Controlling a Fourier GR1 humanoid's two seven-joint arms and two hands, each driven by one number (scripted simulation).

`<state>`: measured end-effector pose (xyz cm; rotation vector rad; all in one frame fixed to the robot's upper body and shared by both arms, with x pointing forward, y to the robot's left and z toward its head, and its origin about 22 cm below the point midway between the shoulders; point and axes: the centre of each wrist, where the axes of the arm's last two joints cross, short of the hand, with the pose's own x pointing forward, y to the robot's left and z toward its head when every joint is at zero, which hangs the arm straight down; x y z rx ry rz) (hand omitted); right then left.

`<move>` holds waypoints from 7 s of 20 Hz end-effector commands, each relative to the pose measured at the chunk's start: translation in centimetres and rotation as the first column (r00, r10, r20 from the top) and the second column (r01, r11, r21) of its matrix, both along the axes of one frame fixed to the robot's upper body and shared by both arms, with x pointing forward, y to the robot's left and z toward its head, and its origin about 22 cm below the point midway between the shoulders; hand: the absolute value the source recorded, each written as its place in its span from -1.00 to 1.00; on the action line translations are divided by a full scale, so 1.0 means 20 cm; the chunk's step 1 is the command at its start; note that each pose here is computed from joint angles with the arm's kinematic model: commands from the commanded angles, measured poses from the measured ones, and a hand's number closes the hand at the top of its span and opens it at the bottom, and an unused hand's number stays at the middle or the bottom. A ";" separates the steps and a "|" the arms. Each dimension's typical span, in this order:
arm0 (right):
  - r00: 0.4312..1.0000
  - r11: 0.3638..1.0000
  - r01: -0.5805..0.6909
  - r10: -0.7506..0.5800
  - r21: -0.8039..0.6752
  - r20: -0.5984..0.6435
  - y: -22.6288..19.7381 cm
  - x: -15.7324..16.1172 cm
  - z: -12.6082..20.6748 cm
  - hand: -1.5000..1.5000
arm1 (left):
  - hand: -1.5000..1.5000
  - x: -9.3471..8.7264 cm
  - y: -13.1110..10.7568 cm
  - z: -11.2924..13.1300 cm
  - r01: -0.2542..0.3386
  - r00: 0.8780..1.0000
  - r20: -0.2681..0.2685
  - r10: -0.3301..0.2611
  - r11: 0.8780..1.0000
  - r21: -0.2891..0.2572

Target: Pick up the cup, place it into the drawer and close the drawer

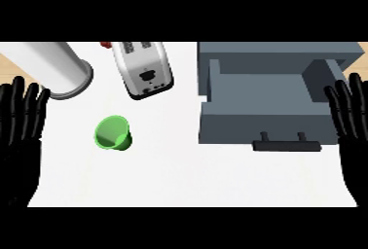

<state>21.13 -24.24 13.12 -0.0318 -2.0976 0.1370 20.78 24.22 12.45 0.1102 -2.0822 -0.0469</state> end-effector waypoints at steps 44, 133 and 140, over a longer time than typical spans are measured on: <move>0.989 0.991 -0.126 0.121 -0.052 -0.085 0.00 0.32 0.06 -1.00 | -1.00 0.34 0.56 -1.19 0.139 0.882 -0.431 -0.190 0.979 -0.146; 0.991 0.990 -0.114 0.108 -0.077 -0.081 -0.15 0.28 0.11 -1.00 | 1.00 1.20 -1.05 0.26 0.186 0.967 -0.187 -0.170 0.980 0.069; 0.987 0.985 -0.151 0.146 -0.083 -0.060 -0.10 0.38 0.15 -1.00 | 1.00 1.19 -1.04 0.10 0.251 0.928 -0.327 -0.177 0.946 0.202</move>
